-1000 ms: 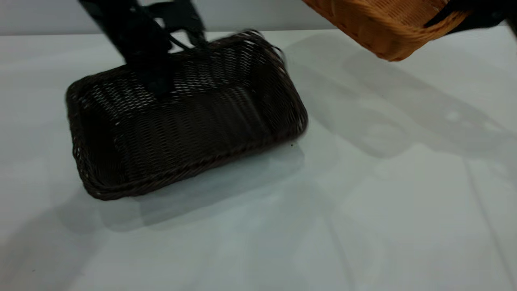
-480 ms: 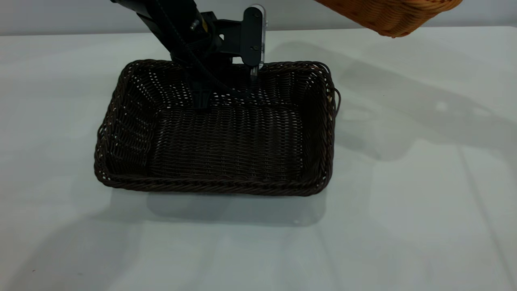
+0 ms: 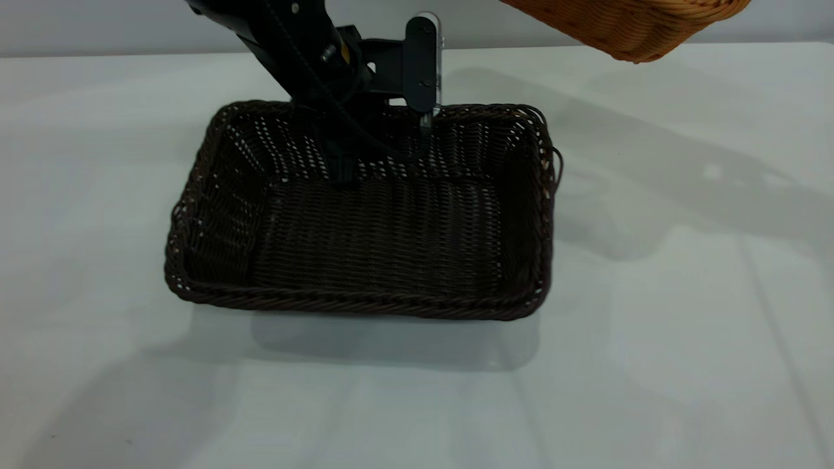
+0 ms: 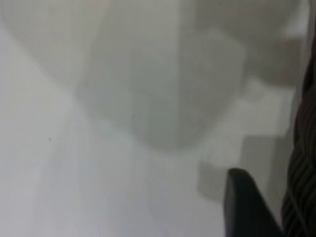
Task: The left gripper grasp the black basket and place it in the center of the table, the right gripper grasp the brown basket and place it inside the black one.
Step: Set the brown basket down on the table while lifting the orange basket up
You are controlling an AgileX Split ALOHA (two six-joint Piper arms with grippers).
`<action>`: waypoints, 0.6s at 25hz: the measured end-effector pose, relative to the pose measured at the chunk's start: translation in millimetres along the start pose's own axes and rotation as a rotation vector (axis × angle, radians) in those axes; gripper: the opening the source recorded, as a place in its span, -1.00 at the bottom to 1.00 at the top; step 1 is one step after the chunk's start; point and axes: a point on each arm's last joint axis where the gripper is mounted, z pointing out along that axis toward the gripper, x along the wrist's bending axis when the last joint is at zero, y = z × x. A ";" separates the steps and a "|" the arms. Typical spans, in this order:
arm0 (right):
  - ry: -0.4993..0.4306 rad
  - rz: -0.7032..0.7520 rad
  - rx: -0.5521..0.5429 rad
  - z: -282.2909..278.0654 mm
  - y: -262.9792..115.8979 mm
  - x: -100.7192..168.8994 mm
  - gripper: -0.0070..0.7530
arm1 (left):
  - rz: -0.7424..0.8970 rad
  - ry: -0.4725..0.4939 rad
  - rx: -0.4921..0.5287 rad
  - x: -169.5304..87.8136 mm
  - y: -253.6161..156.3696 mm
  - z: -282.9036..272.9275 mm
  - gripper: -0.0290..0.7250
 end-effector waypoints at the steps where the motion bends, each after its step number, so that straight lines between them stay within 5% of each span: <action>1: 0.002 0.001 0.000 0.0 0.0 0.1 -0.80 | -0.006 0.002 -0.005 -1.2 1.5 0.9 -0.14; 6: 0.014 -0.020 -0.018 -5.1 4.9 4.8 -0.79 | -0.013 0.015 -0.026 -4.3 8.8 2.1 0.08; 15: 0.044 -0.019 -0.162 -52.8 36.9 0.5 -0.78 | -0.021 0.087 -0.062 22.4 21.8 -41.6 0.10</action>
